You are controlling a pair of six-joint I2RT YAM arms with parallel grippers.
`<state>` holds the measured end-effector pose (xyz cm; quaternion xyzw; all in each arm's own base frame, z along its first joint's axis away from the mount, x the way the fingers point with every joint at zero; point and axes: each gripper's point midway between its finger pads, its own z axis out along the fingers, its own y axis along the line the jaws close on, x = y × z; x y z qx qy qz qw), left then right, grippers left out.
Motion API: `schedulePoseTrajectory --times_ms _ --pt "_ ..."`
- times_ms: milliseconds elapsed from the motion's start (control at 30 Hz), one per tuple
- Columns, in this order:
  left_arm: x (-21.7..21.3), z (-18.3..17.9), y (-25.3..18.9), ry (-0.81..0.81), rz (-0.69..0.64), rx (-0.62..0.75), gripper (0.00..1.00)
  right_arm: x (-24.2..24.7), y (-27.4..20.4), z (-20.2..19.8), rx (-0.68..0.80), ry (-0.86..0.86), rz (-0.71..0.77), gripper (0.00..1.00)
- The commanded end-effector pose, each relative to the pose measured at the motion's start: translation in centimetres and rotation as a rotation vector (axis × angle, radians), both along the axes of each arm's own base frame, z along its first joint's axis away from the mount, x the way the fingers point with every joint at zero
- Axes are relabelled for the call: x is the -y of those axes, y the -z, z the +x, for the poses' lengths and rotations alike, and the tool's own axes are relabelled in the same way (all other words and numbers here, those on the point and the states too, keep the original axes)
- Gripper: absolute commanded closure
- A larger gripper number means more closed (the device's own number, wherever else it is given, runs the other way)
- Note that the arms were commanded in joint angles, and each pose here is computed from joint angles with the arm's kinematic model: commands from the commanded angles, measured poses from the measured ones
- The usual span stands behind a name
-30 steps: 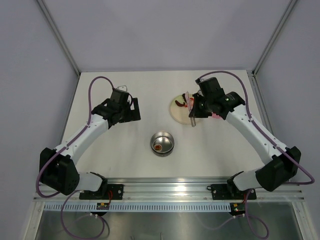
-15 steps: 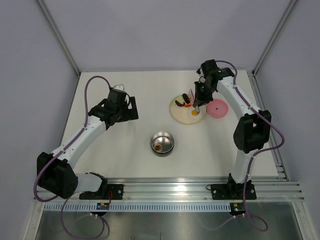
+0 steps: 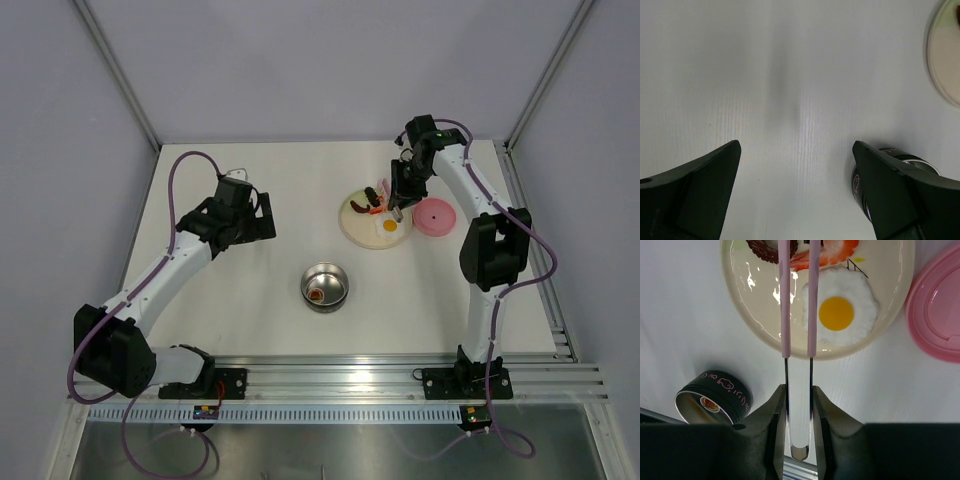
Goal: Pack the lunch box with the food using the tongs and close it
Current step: Pick up the fake food from the plate.
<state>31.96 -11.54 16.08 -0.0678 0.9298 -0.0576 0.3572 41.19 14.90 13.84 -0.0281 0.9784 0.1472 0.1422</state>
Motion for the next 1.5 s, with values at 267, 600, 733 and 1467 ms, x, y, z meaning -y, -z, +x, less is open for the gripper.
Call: schedulePoseTrajectory --times_ms 267,600,733,1467 --pt "-0.2 1.0 -1.6 -0.005 0.003 0.058 0.01 -1.3 -1.2 1.2 0.034 -0.047 0.052 0.65" --pt "-0.1 1.0 -1.1 -0.004 0.000 0.044 0.01 -1.3 0.2 2.8 0.009 -0.057 0.023 0.62" --pt "-0.2 0.9 -0.8 -0.008 0.005 0.039 0.01 -1.4 0.5 3.5 0.013 -0.055 0.008 0.61" --pt "-0.8 0.3 -0.5 -0.027 0.018 0.040 0.01 -0.6 2.6 4.0 0.017 -0.076 -0.210 0.59"
